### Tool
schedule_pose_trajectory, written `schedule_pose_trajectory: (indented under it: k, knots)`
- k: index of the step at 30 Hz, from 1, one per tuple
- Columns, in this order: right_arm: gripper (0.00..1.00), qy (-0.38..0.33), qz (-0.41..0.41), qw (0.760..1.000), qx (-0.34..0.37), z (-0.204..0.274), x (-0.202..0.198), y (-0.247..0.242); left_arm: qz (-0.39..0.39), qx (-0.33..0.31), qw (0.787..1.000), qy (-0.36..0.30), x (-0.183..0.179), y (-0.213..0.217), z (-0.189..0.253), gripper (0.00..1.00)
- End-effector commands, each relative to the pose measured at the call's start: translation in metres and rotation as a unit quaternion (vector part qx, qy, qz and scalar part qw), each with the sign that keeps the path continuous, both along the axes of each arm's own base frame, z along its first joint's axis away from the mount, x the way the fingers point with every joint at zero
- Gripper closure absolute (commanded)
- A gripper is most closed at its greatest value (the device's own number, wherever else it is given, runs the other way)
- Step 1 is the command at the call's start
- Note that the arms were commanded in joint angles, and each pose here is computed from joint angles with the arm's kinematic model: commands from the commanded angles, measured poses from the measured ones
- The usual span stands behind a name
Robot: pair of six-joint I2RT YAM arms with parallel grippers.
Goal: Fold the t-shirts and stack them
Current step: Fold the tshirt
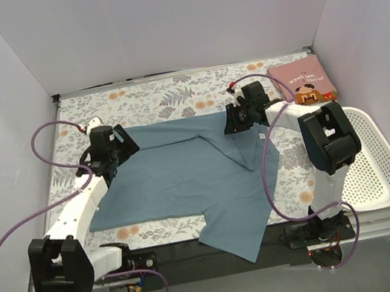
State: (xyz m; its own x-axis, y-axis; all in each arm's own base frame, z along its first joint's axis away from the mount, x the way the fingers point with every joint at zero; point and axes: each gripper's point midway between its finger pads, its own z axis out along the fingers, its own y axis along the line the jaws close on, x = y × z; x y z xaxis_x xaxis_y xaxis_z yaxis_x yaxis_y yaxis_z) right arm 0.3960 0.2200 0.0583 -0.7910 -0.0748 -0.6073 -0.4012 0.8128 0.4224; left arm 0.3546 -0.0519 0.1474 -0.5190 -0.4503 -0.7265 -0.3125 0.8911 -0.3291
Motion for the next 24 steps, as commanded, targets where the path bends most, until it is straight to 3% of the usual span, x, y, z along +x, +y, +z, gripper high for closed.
schedule_pose_trajectory:
  k: [1, 6, 14, 17, 18, 20, 24]
  knots:
    - [0.65, -0.009, -0.002, 1.000, -0.013, -0.008, 0.007, -0.004, -0.013, 0.006, 1.000, 0.017, -0.028, -0.001, -0.020, 0.24]
    - [0.65, -0.007, 0.001, 1.000, -0.027, -0.019, 0.007, -0.007, -0.024, 0.009, 1.000, 0.018, -0.045, -0.002, -0.042, 0.24]
    - [0.68, 0.000, 0.027, 0.999, -0.028, -0.032, 0.005, -0.002, -0.016, 0.023, 0.999, 0.033, -0.038, 0.001, -0.054, 0.24]
    - [0.78, 0.000, 0.034, 0.999, -0.025, -0.031, 0.003, 0.000, -0.014, 0.025, 0.999, 0.032, -0.038, 0.002, -0.054, 0.24]
    - [0.89, 0.000, 0.042, 0.999, -0.018, -0.029, 0.001, 0.003, -0.014, 0.025, 0.999, 0.033, -0.038, 0.002, -0.055, 0.24]
    - [0.98, -0.008, 0.050, 0.999, -0.011, -0.019, -0.001, 0.007, -0.015, 0.025, 0.999, 0.033, -0.037, 0.002, -0.055, 0.24]
    - [0.99, -0.021, 0.075, 0.997, 0.000, -0.001, -0.015, 0.019, -0.014, 0.027, 0.999, 0.033, -0.035, 0.002, -0.055, 0.24]
